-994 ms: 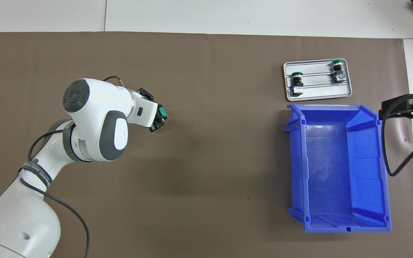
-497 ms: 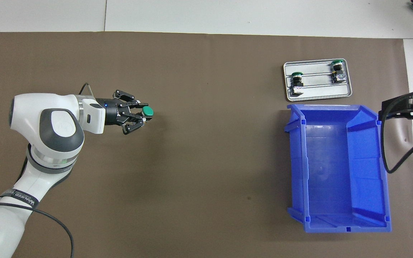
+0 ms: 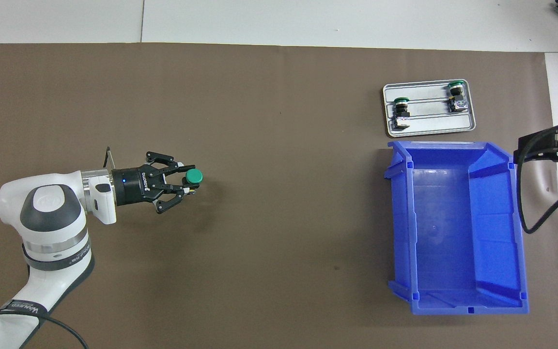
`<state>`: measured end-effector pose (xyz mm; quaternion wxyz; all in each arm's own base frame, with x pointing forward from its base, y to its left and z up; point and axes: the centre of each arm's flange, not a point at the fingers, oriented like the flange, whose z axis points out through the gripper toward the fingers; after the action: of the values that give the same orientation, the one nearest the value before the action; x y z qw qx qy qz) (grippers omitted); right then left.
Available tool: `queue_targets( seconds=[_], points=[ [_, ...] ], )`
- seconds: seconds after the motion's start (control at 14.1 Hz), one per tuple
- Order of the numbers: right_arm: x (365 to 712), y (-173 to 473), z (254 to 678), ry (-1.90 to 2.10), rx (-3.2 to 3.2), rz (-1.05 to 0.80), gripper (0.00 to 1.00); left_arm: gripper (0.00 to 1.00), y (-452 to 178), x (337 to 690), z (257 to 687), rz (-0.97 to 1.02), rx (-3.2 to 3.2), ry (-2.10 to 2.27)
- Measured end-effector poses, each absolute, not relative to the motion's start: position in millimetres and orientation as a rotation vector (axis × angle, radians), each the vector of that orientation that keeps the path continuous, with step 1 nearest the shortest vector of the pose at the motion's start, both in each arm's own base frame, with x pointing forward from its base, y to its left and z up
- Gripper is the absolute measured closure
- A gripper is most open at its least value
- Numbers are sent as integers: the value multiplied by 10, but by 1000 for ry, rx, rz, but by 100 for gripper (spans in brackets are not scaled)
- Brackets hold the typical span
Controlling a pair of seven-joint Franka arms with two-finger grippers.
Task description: Place and press button with both arms
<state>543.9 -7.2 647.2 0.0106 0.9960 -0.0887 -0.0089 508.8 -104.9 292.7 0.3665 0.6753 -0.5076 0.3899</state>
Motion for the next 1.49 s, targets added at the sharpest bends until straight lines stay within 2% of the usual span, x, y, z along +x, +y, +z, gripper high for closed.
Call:
queue_targets(
  seconds=[0.43,0.71,0.92,1.07,1.21,1.35,1.49],
  points=[
    [5439,-72,6471,-278,3108,-28,0,58,-1043,4682,2575,1182,1567,-1195],
    [5439,-72,6470,-278,3108,-28,0,58,-1129,4432,2345,1196,1537,-1216],
    [5438,-72,6468,-278,3108,-29,0,58,-1115,4394,2313,1194,1540,-1215],
    [5438,-72,6468,-278,3108,-29,0,43,-1090,4402,2314,1199,1544,-1213],
    [5438,-72,6466,-278,3108,-29,0,20,-1047,4413,2315,1205,1551,-1207],
    [5438,-72,6466,-278,3108,-30,0,1,-963,4426,2312,1210,1562,-1205],
    [5437,-72,6468,-279,3108,-29,0,0,-833,4420,2306,1192,1557,-1227]
  ],
)
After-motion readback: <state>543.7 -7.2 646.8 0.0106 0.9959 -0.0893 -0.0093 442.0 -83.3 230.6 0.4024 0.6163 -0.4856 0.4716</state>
